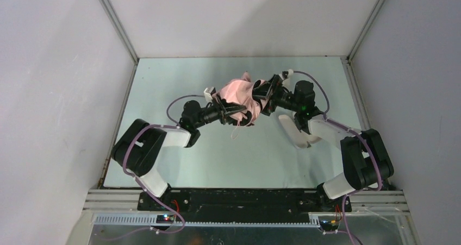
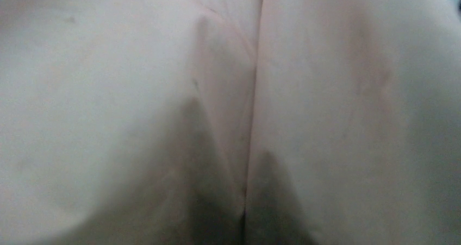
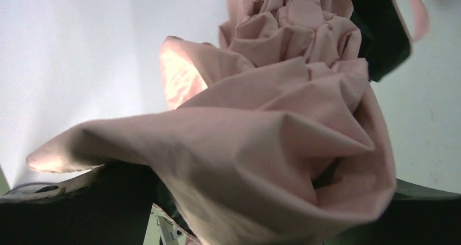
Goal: Put away the umbrella
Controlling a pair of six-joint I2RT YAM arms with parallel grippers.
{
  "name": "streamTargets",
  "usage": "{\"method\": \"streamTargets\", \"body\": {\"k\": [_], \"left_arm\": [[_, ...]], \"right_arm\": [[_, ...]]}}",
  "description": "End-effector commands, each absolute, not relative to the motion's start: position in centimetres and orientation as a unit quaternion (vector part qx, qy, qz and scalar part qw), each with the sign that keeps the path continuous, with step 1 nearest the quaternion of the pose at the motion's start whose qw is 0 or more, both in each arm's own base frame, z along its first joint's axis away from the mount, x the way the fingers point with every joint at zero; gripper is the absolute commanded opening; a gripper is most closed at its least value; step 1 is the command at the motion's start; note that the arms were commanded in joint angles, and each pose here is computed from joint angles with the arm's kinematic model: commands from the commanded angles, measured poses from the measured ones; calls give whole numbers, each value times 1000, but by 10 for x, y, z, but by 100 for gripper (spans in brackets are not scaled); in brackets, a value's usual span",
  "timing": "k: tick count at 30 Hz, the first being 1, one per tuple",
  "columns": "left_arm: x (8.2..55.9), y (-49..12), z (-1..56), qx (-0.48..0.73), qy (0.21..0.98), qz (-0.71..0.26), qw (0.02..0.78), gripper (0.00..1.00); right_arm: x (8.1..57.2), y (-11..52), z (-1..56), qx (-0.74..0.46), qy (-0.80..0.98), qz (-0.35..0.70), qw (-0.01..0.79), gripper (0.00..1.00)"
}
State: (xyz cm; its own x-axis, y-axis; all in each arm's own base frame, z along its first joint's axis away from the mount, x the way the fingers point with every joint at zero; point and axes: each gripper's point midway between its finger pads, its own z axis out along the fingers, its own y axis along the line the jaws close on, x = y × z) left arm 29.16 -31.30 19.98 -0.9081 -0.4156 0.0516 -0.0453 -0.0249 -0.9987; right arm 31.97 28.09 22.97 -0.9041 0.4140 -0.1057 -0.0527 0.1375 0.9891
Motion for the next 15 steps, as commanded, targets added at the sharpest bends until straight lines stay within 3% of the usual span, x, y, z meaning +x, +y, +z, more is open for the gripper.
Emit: {"method": "streamTargets", "body": {"k": [1, 15], "left_arm": [[295, -300, 271, -169, 577, -785, 152, 0], [303, -282, 296, -180, 547, -799, 175, 0]], "right_arm": [[314, 280, 292, 75, 662, 714, 215, 99], [328, 230, 283, 101, 691, 678, 231, 99]]}}
